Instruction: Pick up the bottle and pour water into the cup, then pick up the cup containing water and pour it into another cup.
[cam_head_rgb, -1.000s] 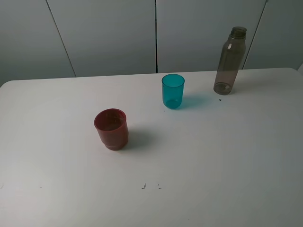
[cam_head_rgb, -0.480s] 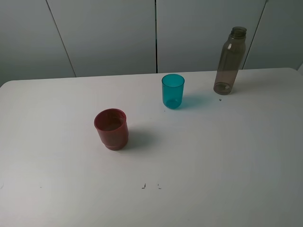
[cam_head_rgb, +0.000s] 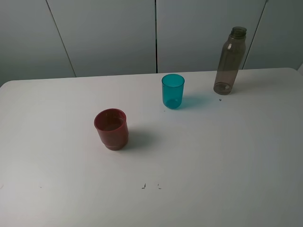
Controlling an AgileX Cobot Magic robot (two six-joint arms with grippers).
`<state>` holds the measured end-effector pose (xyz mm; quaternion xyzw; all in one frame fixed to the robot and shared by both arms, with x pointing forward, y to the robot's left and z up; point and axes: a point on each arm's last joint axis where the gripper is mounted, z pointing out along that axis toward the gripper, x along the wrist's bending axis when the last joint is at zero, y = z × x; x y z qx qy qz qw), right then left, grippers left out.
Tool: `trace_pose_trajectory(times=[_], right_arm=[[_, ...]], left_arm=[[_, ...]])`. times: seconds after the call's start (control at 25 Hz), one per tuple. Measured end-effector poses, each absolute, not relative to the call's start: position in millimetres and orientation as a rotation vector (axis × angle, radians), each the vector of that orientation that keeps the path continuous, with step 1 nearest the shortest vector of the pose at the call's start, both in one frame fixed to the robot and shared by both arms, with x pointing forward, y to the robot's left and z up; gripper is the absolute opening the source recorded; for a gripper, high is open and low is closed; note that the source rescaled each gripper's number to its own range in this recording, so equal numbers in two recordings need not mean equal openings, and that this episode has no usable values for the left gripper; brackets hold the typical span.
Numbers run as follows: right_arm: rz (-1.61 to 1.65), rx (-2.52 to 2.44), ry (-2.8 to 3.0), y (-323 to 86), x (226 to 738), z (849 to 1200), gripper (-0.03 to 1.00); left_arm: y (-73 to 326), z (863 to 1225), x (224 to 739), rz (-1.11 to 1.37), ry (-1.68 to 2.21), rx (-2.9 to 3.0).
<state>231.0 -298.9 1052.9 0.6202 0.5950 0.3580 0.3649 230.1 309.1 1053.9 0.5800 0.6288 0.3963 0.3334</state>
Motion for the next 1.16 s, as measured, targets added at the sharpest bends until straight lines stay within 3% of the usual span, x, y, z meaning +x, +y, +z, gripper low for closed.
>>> trace_pose_trajectory(times=[1.16], right_arm=[[0.922, 1.597, 1.529, -298.9, 231.0, 1052.9, 0.99]], left_arm=[[309.1, 1053.9, 230.1, 1.035, 1.642, 1.514]])
